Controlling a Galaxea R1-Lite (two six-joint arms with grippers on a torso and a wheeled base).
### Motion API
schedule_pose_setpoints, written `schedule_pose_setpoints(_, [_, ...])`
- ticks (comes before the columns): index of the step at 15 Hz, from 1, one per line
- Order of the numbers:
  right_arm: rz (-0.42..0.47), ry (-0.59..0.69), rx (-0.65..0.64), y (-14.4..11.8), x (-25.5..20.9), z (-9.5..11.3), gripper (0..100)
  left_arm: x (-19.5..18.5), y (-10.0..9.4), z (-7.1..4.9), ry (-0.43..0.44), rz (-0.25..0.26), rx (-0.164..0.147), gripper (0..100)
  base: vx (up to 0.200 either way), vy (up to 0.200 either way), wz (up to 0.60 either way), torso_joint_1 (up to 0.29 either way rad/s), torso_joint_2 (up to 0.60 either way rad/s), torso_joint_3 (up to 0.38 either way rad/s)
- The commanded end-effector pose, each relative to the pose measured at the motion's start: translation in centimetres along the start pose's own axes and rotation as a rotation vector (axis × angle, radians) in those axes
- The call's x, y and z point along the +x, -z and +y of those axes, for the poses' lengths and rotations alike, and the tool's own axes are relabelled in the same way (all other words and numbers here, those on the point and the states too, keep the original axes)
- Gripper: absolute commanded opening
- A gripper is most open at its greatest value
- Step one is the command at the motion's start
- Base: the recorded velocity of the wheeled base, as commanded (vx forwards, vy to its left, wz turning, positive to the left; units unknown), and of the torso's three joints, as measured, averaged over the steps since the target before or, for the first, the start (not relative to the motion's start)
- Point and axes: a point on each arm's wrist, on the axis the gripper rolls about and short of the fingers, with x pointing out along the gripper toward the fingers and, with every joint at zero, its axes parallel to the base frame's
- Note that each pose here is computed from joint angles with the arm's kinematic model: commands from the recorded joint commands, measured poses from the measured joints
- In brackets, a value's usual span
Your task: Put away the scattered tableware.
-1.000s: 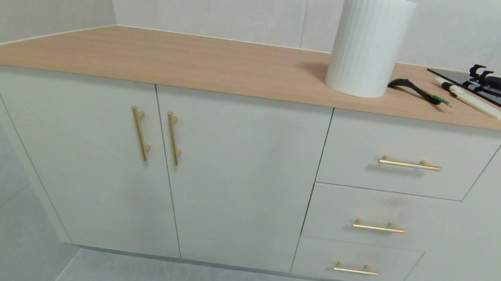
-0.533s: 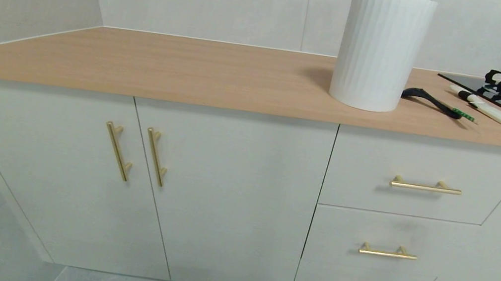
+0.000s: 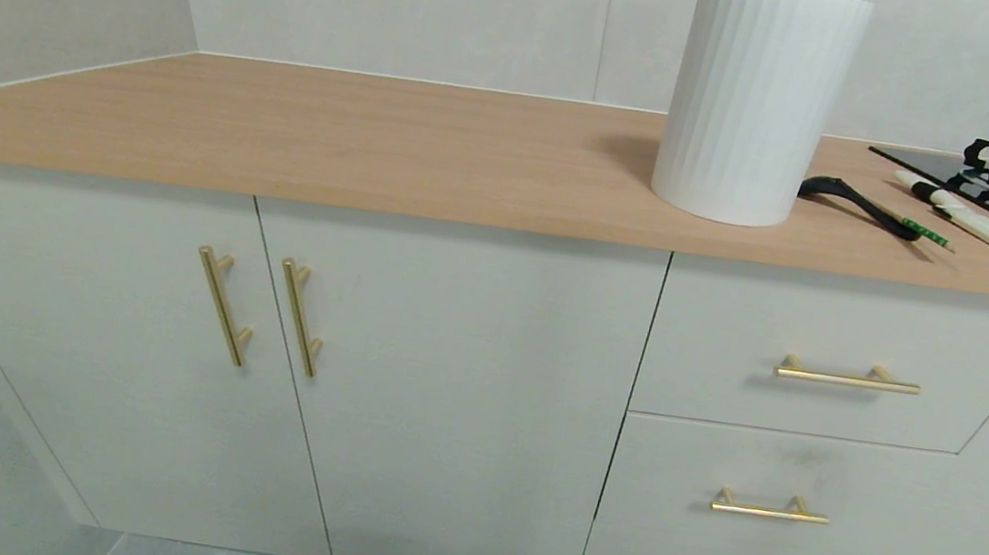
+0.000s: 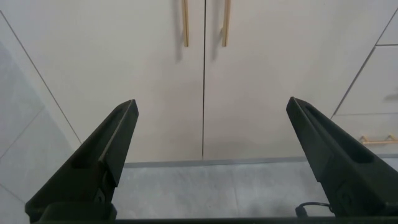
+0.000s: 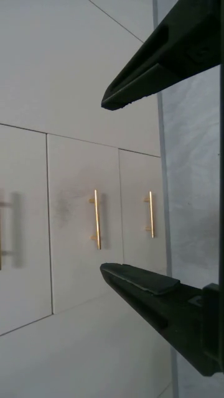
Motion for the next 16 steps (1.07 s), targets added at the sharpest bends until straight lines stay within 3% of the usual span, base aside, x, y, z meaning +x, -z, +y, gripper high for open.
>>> schedule_pose_setpoints(1, [-0.009,-0.004,-0.008,-0.2,0.0,0.0,100,0.0,0.0,0.0,0.0,0.001,-0.002,100,0.0,0.0,0.0,0.0,0.0,0.0])
schedule_pose_setpoints(2, [-0.052,-0.028,-0.005,-2.2,-0.4,0.0,100,0.0,0.0,0.0,0.0,0.001,-0.002,100,0.0,0.0,0.0,0.0,0.0,0.0])
schedule_pose_setpoints(3, [-0.04,-0.062,0.019,-4.8,-0.3,0.0,100,0.0,0.0,0.0,-0.002,0.001,-0.002,100,0.0,0.0,0.0,0.0,0.0,0.0])
schedule_pose_setpoints(4, [0.02,-0.076,0.021,-5.7,0.4,0.0,100,0.0,0.0,0.0,-0.002,0.001,-0.002,100,0.0,0.0,0.0,0.0,0.0,0.0])
schedule_pose_setpoints(8, [0.471,-0.231,0.021,-8.6,9.8,1.2,100,0.0,0.0,0.0,-0.002,0.001,-0.002,100,0.0,0.0,0.0,0.0,0.0,0.0])
schedule_pose_setpoints(12, [0.706,-0.225,0.02,-6.5,21.7,2.5,100,0.0,0.0,0.0,-0.002,0.001,-0.002,100,0.0,0.0,0.0,0.0,0.0,0.0])
schedule_pose_setpoints(16, [0.787,-0.22,0.016,-1.7,27.6,3.2,100,0.0,0.0,0.0,-0.002,0.001,-0.002,100,0.0,0.0,0.0,0.0,0.0,0.0])
